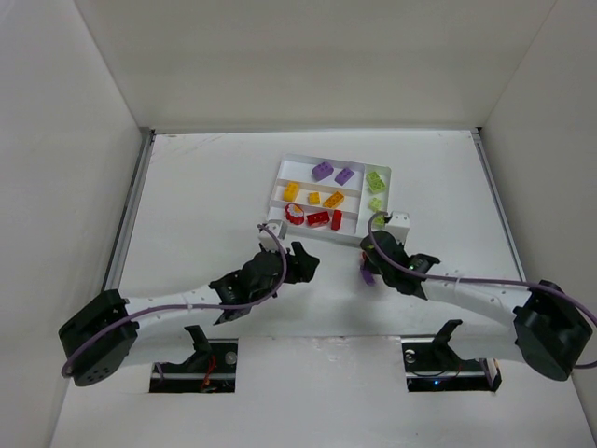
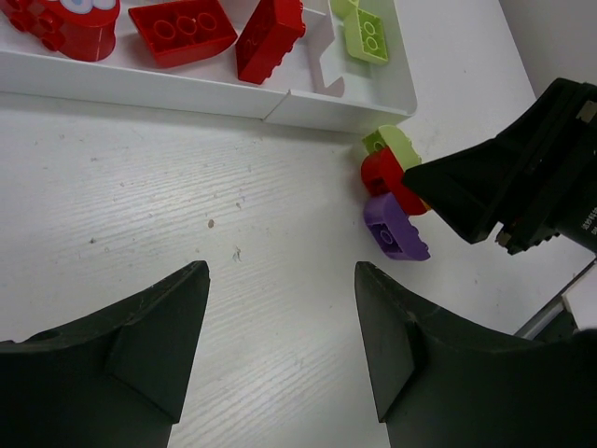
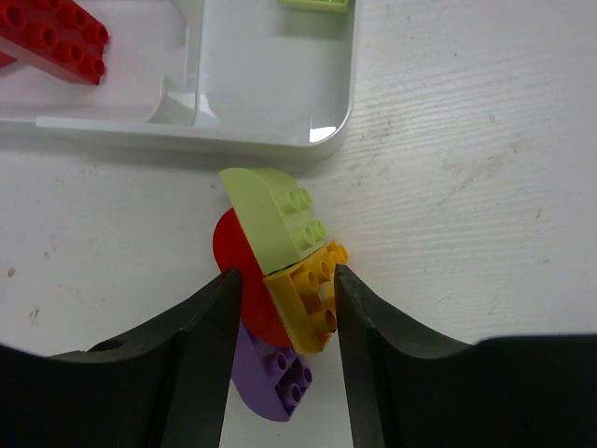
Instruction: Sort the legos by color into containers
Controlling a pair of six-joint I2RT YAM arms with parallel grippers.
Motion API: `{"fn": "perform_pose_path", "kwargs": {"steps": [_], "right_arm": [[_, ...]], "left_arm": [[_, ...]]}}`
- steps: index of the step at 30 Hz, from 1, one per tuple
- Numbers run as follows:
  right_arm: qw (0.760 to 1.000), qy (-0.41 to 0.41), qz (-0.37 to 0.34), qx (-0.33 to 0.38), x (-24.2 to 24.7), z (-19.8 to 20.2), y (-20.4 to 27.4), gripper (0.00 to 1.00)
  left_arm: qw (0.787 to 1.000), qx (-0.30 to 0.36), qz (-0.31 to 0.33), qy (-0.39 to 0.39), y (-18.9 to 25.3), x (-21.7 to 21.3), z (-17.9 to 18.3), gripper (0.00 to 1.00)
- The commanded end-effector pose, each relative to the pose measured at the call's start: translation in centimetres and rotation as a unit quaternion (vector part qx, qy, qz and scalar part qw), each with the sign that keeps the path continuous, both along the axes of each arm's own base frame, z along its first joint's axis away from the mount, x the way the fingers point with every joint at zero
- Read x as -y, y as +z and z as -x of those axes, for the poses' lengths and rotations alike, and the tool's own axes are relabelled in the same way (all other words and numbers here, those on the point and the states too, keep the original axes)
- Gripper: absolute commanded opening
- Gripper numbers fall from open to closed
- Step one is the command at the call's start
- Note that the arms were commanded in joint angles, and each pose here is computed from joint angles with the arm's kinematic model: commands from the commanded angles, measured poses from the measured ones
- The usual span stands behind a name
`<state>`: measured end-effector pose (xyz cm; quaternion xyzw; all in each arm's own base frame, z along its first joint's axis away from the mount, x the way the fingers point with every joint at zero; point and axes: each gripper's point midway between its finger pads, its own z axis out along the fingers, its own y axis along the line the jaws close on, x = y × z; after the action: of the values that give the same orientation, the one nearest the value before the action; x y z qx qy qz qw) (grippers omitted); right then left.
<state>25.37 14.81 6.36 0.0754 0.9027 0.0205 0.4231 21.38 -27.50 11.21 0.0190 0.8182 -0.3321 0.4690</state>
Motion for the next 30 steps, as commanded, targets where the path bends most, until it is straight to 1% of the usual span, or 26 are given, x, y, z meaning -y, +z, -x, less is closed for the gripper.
{"fn": "perform_pose_path", "kwargs": {"steps": [1, 5, 7, 10, 12, 16, 20, 26, 30], "right_arm": [[1.000, 0.006, -0.022, -0.001, -0.7, 0.6, 0.4, 0.47], [1.000, 0.006, -0.022, -0.003, -0.7, 0.6, 0.4, 0.39], [1.000, 0.006, -0.022, -0.002, -0.7, 0.6, 0.4, 0.33], [1.000, 0.006, -0.024, -0.001, -0.8, 0.5, 0.4, 0.25], [1.000, 0.007, -0.025, -0.001, -0.9, 0.5, 0.4, 0.22], [0.999, 0.013, -0.042, 0.012, -1.6, 0.3, 1.2, 0.21], [0.996, 0.030, -0.078, 0.028, -2.9, 0.2, 2.8, 0.20], [0.984, 0.082, -0.154, 0.048, -6.5, 0.2, 5.8, 0.20], [0.974, 0.106, -0.191, 0.056, -8.3, 0.3, 7.1, 0.21]], "left_arm": [[0.999, 0.011, 0.033, -0.002, 1.7, 0.3, -0.4, 0.61], [0.999, 0.009, 0.039, -0.002, 1.9, 0.3, -0.5, 0.61], [0.999, 0.007, 0.043, -0.001, 2.0, 0.2, -0.4, 0.61], [0.998, -0.004, 0.058, -0.004, 2.1, 0.3, -0.2, 0.65], [0.997, -0.017, 0.070, -0.007, 2.1, 0.3, 0.0, 0.68], [0.993, -0.046, 0.104, -0.015, 2.0, 0.6, 0.6, 0.76], [0.987, -0.071, 0.144, -0.019, 1.9, 1.0, 1.1, 0.83], [0.974, -0.104, 0.202, -0.010, 1.6, 1.6, 1.3, 0.84], [0.969, -0.108, 0.223, -0.002, 1.4, 1.8, 1.2, 0.84]]}}
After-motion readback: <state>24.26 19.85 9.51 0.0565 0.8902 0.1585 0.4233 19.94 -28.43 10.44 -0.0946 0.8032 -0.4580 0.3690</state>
